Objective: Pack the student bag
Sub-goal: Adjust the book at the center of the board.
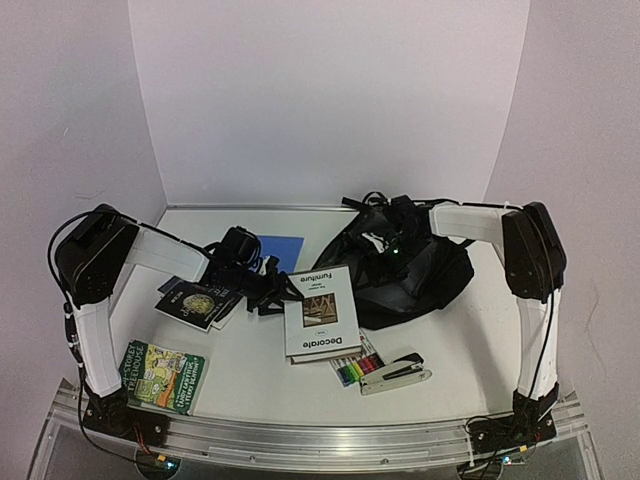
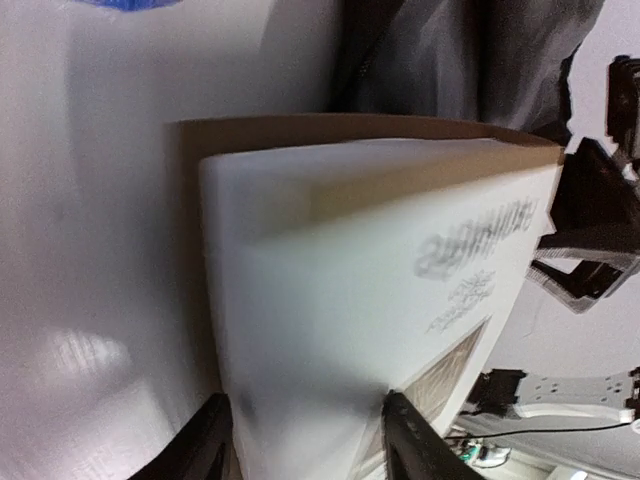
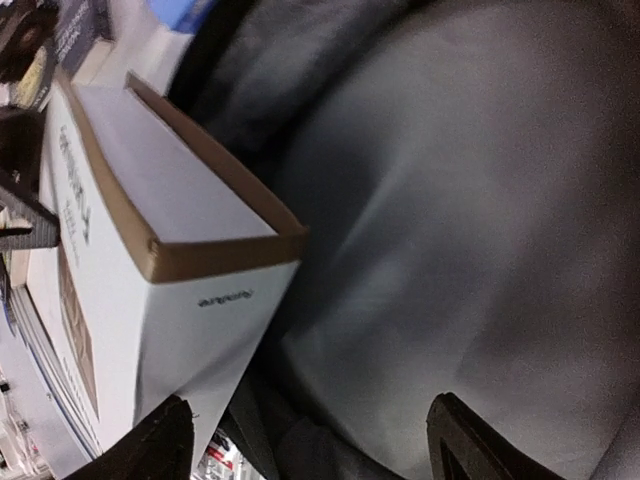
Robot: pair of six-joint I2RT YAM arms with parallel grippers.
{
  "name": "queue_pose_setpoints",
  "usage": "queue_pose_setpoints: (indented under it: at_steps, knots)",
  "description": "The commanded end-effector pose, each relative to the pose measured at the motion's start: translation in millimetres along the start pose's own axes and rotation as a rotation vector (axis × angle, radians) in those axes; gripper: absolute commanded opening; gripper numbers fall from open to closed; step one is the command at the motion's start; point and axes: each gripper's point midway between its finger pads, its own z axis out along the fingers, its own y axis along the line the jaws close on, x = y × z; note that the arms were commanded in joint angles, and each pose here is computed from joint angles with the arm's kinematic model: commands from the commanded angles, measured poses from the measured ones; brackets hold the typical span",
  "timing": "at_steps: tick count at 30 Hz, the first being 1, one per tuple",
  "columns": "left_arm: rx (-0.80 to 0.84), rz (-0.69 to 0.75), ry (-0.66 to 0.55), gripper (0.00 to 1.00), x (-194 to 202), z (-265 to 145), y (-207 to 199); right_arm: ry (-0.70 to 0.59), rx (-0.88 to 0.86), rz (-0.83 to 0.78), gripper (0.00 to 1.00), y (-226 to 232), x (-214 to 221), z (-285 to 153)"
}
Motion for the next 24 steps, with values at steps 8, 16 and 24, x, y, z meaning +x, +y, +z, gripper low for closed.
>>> queue_pose_setpoints:
  at_steps: [8,16,24]
  knots:
    - [0.147,0.134,-0.151,0.15,-65,-2,-85,-0.201,-0.104,0.044,0.98,21,-49,-80]
    - [0.156,0.052,-0.245,0.02,-107,4,-89,-0.251,0.090,0.057,0.98,-16,-58,-100]
    - [0.157,0.050,-0.225,0.48,-105,-4,-98,-0.239,0.033,0.086,0.88,-20,-56,-100]
